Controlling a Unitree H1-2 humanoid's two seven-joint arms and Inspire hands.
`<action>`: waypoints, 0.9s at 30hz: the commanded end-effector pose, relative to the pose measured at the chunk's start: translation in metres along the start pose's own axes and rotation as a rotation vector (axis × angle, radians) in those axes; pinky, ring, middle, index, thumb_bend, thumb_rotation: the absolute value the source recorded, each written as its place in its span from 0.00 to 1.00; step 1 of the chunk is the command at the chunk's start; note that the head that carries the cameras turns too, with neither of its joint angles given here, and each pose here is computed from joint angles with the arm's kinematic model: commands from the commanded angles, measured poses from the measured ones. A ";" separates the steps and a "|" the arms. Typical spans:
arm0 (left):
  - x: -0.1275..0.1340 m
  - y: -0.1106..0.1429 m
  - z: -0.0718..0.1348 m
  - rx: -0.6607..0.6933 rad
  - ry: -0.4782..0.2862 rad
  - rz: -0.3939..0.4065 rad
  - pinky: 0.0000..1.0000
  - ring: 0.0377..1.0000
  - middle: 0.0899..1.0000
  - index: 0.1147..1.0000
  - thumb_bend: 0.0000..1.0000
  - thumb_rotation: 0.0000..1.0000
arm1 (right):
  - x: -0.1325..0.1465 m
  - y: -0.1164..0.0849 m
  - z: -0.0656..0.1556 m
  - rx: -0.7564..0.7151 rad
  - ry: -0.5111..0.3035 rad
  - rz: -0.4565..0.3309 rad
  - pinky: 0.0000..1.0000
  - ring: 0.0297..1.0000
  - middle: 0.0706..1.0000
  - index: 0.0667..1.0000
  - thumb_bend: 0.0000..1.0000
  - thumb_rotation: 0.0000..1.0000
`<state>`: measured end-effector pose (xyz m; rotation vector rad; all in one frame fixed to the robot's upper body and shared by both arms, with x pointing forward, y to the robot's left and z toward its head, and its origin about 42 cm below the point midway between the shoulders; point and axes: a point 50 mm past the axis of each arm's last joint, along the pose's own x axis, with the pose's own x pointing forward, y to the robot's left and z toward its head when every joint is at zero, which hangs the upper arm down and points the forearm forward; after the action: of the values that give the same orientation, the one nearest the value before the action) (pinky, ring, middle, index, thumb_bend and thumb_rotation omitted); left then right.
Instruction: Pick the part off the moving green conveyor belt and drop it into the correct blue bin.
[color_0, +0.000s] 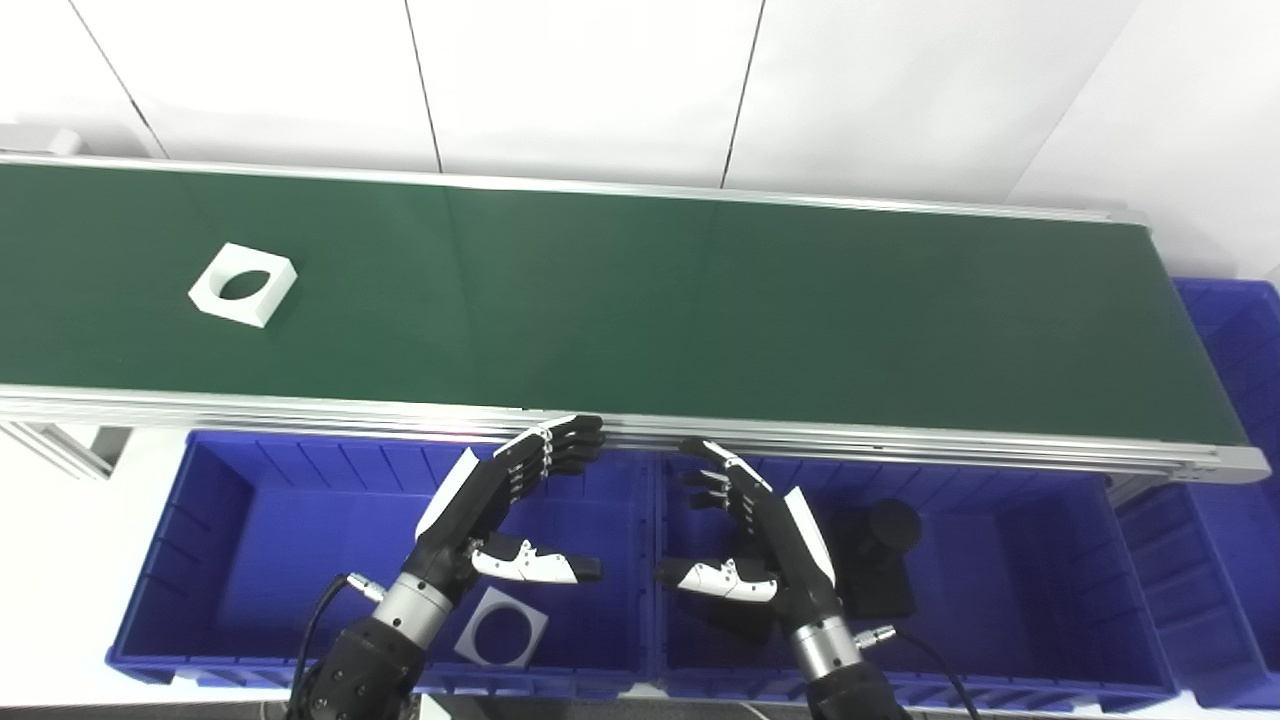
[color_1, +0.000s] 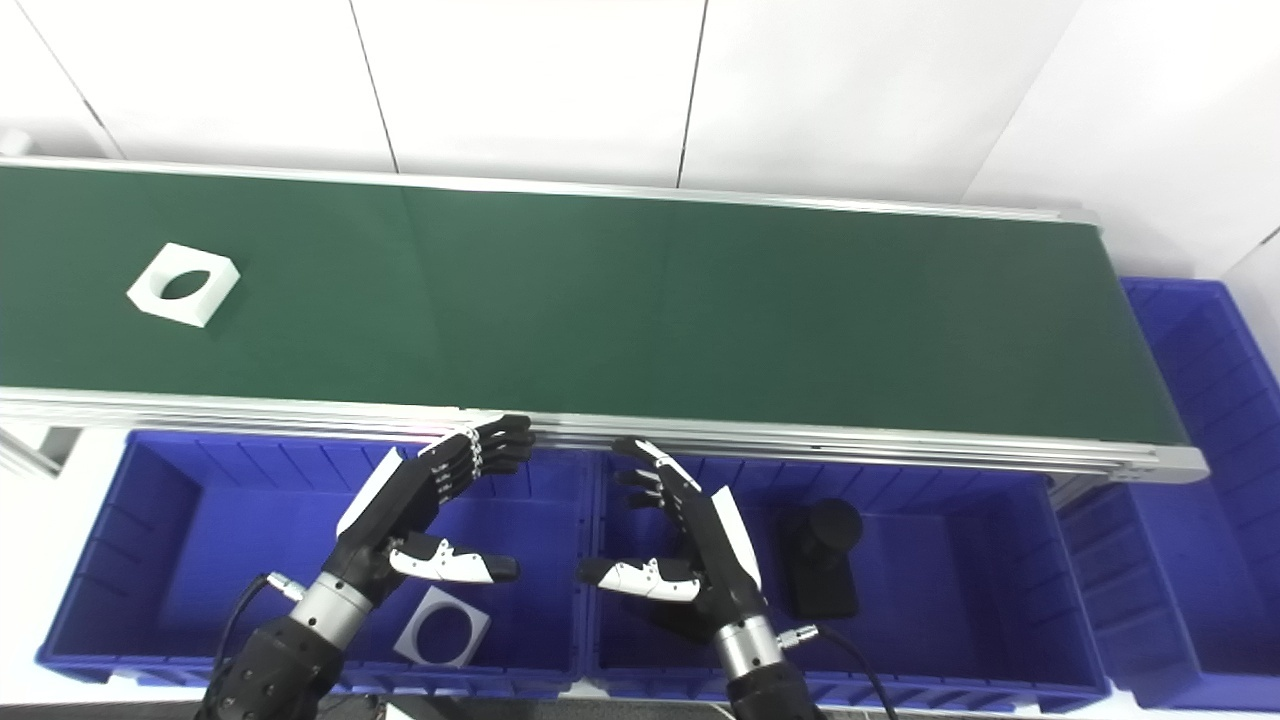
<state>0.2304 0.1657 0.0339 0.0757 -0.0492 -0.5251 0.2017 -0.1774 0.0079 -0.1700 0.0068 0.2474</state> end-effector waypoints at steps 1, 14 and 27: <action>0.010 0.003 0.010 0.013 -0.071 -0.002 0.78 0.78 0.79 0.80 0.96 0.26 | 0.006 -0.002 0.009 0.005 -0.081 -0.011 0.70 0.78 0.90 0.82 0.96 0.42; 0.016 -0.014 -0.011 0.008 -0.032 -0.003 0.75 0.78 0.79 0.79 0.96 0.25 | 0.000 -0.015 -0.017 -0.002 0.017 -0.016 0.68 0.78 0.90 0.82 0.96 0.41; 0.028 -0.024 -0.022 0.033 0.013 -0.004 0.69 0.74 0.77 0.76 1.00 0.25 | 0.000 -0.029 -0.029 0.067 0.066 -0.005 0.72 0.80 0.91 0.82 0.99 0.38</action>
<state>0.2334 0.1341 -0.0008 0.1049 0.0313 -0.5304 0.2024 -0.2126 -0.0243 -0.1175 0.1492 0.2254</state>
